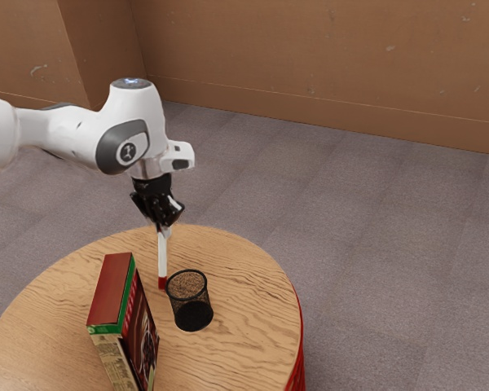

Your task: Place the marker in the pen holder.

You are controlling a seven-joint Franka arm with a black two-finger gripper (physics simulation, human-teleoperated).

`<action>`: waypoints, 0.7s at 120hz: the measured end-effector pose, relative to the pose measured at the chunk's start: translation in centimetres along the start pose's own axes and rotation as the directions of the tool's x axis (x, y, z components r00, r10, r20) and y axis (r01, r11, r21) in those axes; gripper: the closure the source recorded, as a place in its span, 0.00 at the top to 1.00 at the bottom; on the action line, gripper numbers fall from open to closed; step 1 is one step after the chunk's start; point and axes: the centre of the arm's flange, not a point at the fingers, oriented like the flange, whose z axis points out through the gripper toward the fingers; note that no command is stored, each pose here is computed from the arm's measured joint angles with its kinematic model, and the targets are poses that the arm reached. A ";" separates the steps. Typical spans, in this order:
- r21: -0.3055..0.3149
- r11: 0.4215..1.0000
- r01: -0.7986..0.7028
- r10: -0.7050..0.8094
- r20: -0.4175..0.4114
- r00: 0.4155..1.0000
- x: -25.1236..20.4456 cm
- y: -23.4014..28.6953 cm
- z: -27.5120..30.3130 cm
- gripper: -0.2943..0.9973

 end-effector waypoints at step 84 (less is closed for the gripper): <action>0.072 0.960 -0.271 0.266 0.077 0.961 -4.8 18.8 -8.2 0.16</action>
